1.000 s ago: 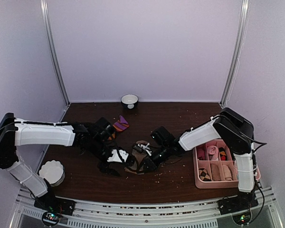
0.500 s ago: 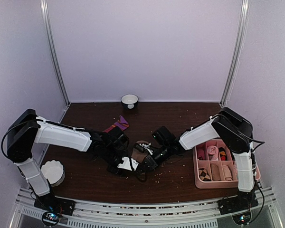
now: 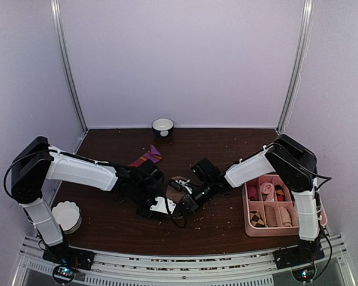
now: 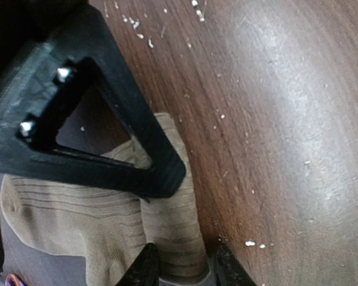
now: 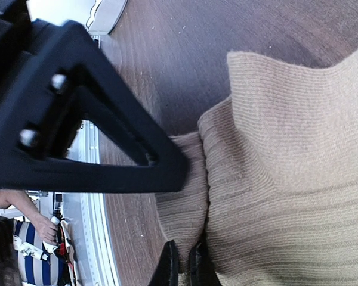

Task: Roll the socks
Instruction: Roll the sock at the center of the board.

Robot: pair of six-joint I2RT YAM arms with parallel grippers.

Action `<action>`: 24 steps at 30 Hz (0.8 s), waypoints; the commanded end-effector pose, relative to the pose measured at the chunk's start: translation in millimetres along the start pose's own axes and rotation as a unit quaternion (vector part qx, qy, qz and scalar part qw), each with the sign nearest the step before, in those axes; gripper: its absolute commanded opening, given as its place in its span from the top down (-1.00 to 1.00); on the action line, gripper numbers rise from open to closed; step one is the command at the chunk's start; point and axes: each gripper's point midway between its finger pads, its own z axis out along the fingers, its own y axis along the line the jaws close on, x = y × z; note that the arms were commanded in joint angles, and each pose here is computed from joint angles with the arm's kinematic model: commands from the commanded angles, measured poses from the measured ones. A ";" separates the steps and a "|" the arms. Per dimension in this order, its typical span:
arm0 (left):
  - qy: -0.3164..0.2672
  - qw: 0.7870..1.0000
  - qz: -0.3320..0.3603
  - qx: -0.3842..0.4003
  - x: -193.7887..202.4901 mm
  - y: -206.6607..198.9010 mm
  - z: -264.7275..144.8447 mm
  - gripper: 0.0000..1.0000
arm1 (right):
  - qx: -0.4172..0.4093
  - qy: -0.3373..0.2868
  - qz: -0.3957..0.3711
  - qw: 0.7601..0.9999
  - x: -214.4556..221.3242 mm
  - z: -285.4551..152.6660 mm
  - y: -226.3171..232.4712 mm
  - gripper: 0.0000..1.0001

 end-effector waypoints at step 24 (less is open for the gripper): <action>-0.024 0.938 -0.256 0.232 1.0 -14.9 6.6 1.00 | 0.255 -0.158 0.001 0.954 5.6 -67.3 -50.1 -0.88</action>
